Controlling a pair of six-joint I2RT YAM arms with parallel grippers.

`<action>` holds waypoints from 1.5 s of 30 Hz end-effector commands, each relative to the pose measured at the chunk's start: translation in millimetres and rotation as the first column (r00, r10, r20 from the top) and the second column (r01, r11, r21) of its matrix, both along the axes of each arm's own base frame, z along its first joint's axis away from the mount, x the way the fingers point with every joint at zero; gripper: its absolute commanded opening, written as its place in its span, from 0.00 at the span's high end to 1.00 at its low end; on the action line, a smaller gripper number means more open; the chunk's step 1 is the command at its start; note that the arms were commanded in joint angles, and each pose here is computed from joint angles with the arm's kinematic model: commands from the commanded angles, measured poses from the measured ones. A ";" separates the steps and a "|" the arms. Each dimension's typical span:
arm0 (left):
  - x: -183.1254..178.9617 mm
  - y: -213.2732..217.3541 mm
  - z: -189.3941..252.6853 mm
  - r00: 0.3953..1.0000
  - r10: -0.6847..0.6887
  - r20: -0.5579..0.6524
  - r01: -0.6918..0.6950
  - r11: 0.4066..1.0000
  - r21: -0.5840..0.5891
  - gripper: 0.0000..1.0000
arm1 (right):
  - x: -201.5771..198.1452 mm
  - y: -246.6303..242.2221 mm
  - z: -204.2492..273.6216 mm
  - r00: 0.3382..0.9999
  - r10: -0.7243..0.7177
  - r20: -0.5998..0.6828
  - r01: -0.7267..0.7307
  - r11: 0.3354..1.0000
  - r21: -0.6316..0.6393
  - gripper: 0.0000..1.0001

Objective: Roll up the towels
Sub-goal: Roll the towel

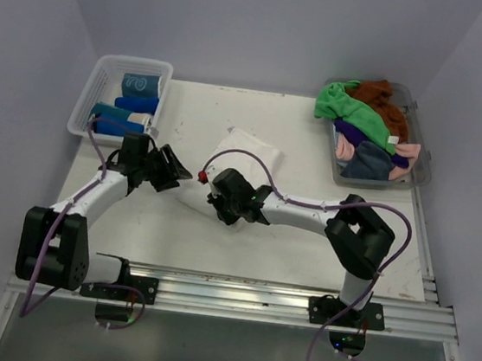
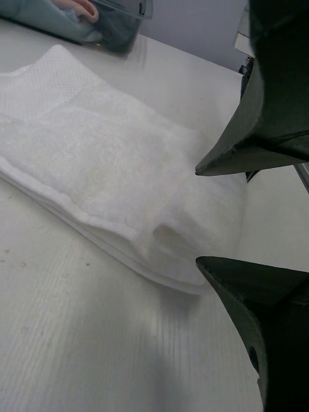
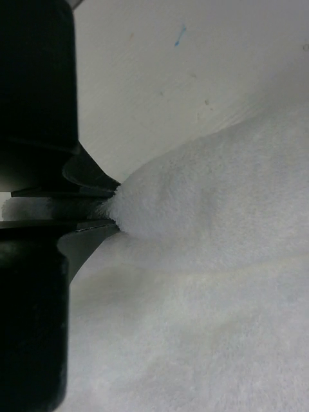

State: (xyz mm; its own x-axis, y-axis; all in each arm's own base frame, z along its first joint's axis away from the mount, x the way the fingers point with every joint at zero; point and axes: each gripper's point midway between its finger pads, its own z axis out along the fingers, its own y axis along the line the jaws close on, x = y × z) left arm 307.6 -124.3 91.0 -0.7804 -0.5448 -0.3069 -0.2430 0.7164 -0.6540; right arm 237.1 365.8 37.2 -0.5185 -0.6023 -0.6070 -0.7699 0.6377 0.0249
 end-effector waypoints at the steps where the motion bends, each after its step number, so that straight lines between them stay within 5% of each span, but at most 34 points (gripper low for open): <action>1: 1.4 19.6 24.4 0.999 0.020 0.039 -0.020 1.000 -0.002 0.43 | -35.6 8.8 5.9 0.963 0.040 -0.266 -0.021 0.997 0.071 1.00; 8: -14.2 39.7 24.3 1.000 -0.005 -0.026 0.006 0.998 0.057 0.43 | -45.8 15.7 2.6 0.838 0.060 -0.543 0.014 0.991 0.130 1.00; 13: -40.7 33.7 6.0 0.995 -0.046 -0.090 0.049 0.998 0.032 0.22 | -46.3 21.2 0.8 0.743 0.063 -0.666 0.090 0.977 0.193 1.00; 17: -50.5 23.3 -1.8 0.993 -0.055 -0.100 0.054 0.998 -0.011 0.05 | -46.2 25.1 2.9 0.715 0.089 -0.693 0.098 0.969 0.226 1.00; 26: -39.6 0.2 -19.3 0.999 0.004 -0.047 -0.009 0.994 -0.110 0.04 | -44.5 29.3 6.4 0.702 0.096 -0.706 0.113 0.964 0.243 1.00; 37: -21.1 2.0 -42.0 0.991 0.087 -0.106 -0.096 0.992 -0.086 0.23 | -41.2 23.0 5.3 0.722 0.072 -0.688 0.116 0.968 0.222 1.00; 40: -18.9 5.2 -49.7 0.982 0.114 -0.154 -0.123 0.991 -0.054 0.44 | -38.9 20.7 8.8 0.744 0.064 -0.665 0.113 0.969 0.220 1.00; 42: -25.9 9.8 -59.9 0.962 0.128 -0.242 -0.134 0.991 -0.009 0.68 | -34.0 19.4 6.8 0.778 0.028 -0.628 0.129 0.971 0.203 0.99; 45: -32.0 10.0 -66.2 0.949 0.130 -0.287 -0.136 0.991 -0.002 0.90 | -28.9 17.3 13.6 0.845 -0.006 -0.534 0.123 0.975 0.184 0.72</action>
State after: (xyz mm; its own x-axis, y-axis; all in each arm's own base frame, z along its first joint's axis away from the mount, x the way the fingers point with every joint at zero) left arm 269.2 -123.3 27.3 -0.7726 -0.6330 -0.0491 -0.4820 0.6351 -0.6036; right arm 204.0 392.6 42.7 -0.8482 -0.4603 -0.2622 -0.5075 0.5641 0.6513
